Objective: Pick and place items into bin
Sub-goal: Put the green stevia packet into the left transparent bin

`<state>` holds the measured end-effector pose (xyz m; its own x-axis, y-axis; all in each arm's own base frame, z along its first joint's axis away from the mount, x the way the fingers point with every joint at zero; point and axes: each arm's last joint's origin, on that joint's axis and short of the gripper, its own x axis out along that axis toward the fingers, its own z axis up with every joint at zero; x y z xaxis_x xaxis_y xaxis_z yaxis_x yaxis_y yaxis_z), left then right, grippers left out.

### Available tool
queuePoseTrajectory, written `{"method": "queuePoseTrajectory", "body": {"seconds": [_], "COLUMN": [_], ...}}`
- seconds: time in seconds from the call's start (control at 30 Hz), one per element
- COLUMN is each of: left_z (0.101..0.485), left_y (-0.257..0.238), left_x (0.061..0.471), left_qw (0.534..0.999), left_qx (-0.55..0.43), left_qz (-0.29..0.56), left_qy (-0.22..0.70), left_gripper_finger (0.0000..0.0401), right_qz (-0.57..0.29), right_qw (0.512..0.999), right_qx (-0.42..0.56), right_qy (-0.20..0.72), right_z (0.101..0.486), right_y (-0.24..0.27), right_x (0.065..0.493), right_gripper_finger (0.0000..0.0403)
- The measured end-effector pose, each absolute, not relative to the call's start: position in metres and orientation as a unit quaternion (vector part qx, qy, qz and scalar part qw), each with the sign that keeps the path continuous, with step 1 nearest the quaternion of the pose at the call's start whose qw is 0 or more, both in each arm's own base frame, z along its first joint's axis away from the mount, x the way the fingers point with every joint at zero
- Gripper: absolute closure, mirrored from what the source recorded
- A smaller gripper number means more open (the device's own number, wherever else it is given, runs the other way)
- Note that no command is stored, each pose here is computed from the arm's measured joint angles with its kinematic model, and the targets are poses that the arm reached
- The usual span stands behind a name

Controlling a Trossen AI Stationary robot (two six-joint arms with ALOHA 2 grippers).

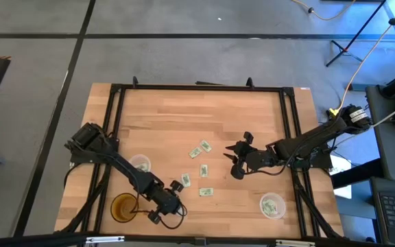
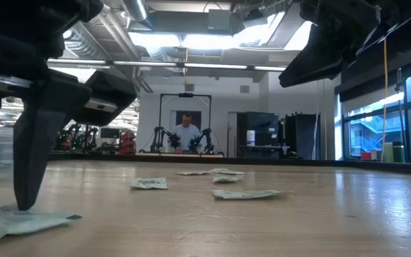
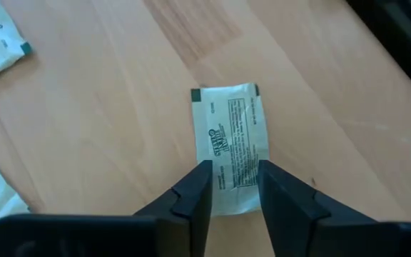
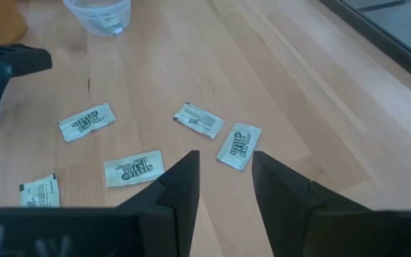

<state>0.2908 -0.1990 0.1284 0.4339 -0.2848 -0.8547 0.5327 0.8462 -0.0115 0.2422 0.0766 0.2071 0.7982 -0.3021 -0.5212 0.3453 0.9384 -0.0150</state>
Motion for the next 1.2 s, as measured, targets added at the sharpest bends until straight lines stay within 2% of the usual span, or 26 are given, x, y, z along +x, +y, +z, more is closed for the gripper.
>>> {"method": "queuePoseTrajectory", "body": {"seconds": [0.27, 0.77, 1.03, 1.2], "left_z": [0.128, 0.132, 0.182, 0.214], "left_y": [-0.197, -0.196, -0.18, -0.157], "left_x": [0.29, 0.287, 0.279, 0.26], "left_qw": [0.833, 0.825, 0.851, 0.847], "left_qx": [0.14, 0.127, 0.108, 0.089], "left_qz": [-0.233, -0.255, -0.251, -0.217], "left_qy": [0.482, 0.488, 0.449, 0.477], "left_gripper_finger": [0.0313, 0.0384, 0.0397, 0.0394], "right_qz": [-0.171, -0.17, -0.17, -0.17], "right_qw": [0.947, 0.947, 0.947, 0.946], "right_qx": [0.04, 0.035, 0.035, 0.034], "right_qy": [0.269, 0.271, 0.272, 0.273], "right_z": [0.207, 0.207, 0.207, 0.206], "right_y": [0.077, 0.076, 0.076, 0.076], "right_x": [0.242, 0.242, 0.242, 0.241], "right_gripper_finger": [0.027, 0.027, 0.027, 0.027]}}
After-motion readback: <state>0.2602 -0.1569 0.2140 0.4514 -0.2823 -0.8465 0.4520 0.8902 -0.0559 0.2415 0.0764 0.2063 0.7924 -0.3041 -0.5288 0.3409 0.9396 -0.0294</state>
